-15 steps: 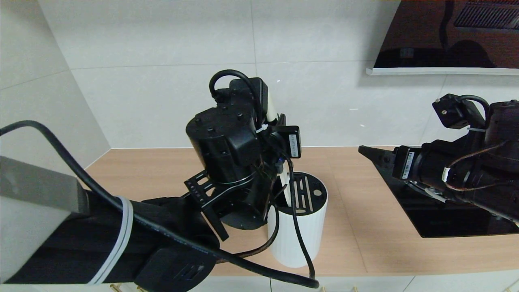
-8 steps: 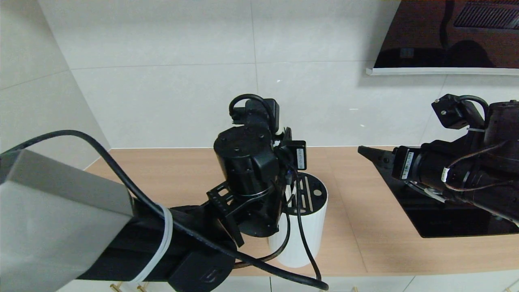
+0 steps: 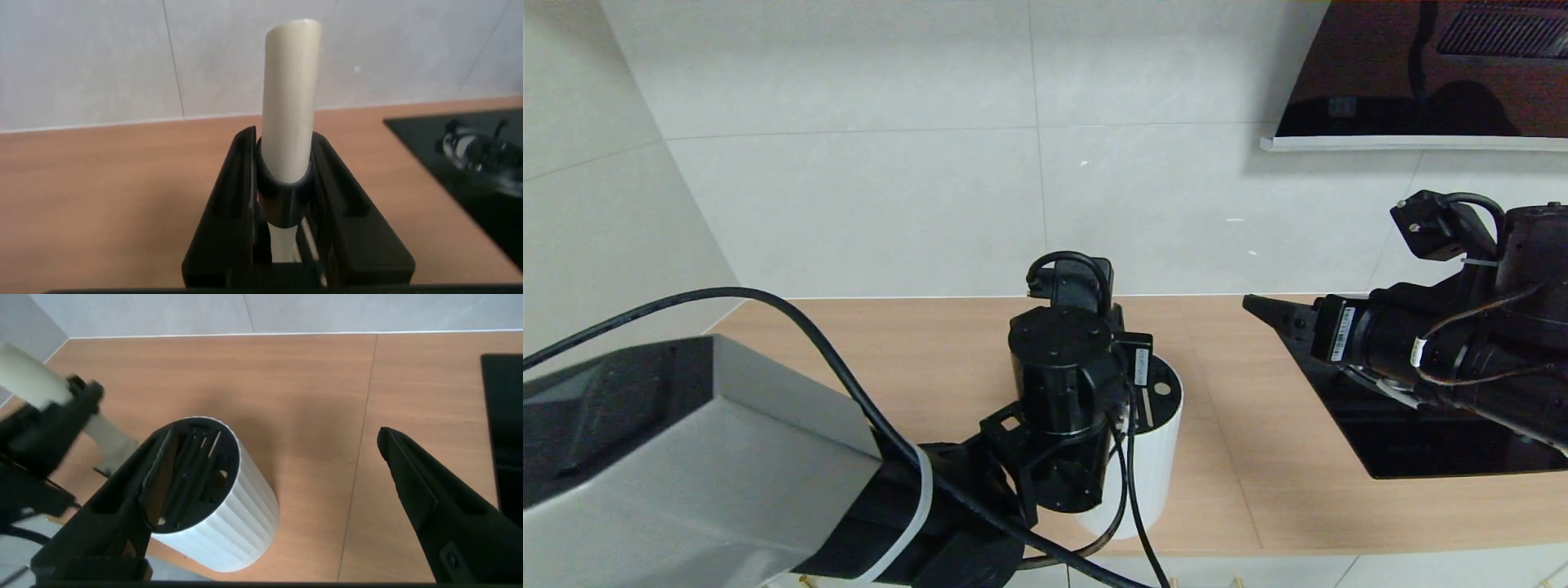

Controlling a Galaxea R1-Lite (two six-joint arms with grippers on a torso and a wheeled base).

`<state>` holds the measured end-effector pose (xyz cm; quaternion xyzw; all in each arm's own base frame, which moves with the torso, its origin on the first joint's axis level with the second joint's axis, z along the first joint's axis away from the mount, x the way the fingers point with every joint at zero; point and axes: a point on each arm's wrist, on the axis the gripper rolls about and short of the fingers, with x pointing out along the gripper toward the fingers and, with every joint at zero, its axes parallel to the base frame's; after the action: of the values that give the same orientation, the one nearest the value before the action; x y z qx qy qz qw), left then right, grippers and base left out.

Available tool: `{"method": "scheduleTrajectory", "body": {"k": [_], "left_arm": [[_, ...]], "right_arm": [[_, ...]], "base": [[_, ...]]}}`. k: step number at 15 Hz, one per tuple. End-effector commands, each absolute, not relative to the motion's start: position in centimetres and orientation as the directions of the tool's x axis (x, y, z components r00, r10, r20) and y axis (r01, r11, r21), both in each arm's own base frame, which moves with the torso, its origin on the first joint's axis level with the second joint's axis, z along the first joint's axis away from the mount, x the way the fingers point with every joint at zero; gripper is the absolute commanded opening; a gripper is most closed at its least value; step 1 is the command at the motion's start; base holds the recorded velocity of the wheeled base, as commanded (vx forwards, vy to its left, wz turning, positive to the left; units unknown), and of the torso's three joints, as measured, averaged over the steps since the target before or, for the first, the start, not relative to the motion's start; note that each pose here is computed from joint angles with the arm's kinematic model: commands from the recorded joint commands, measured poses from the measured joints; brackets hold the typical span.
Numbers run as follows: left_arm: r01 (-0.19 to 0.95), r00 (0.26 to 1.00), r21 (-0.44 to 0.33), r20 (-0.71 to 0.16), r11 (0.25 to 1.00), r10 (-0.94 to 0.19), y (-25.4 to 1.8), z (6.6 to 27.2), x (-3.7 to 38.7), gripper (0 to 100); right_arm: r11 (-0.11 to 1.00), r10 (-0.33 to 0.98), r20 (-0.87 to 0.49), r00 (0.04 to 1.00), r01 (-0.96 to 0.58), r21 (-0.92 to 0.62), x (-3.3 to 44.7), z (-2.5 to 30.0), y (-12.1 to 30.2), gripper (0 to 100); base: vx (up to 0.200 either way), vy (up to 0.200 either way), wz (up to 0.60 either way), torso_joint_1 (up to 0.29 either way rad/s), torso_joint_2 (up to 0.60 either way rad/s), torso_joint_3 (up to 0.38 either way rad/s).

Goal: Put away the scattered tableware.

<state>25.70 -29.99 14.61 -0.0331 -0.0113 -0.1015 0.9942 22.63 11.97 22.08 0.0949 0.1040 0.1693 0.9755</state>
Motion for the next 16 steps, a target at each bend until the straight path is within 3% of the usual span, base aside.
{"method": "scheduleTrajectory", "body": {"k": [1, 6, 13, 14, 16], "left_arm": [[0.219, 0.976, -0.036, -0.005, 0.975, -0.219, -30.4, 13.2, 25.3, 0], [0.229, 0.972, 0.001, -0.051, 0.974, -0.228, -30.7, 11.3, 24.9, 0], [0.232, 0.972, -0.009, -0.039, 0.973, -0.232, -30.7, 11.5, 24.8, 0], [0.23, 0.972, -0.009, -0.039, 0.973, -0.23, -30.7, 11.5, 24.8, 100], [0.23, 0.972, -0.012, -0.035, 0.973, -0.23, -30.7, 11.7, 24.8, 100]], "right_arm": [[0.925, 0.35, -0.172, 0.921, -0.31, 0.22, 22.6, 22.0, 12.0, 100], [0.925, 0.35, -0.174, 0.921, -0.31, 0.22, 22.7, 22.0, 12.0, 100], [0.925, 0.351, -0.174, 0.92, -0.311, 0.22, 22.7, 22.0, 12.0, 100], [0.925, 0.351, -0.174, 0.92, -0.311, 0.22, 22.7, 22.0, 12.0, 100], [0.925, 0.351, -0.175, 0.92, -0.311, 0.219, 22.6, 22.0, 12.0, 100]], "base": [[0.0, 0.0, 0.0, 0.0, 0.0, 0.0], [0.0, 0.0, 0.0, 0.0, 0.0, 0.0], [0.0, 0.0, 0.0, 0.0, 0.0, 0.0], [0.0, 0.0, 0.0, 0.0, 0.0, 0.0], [0.0, 0.0, 0.0, 0.0, 0.0, 0.0]]}}
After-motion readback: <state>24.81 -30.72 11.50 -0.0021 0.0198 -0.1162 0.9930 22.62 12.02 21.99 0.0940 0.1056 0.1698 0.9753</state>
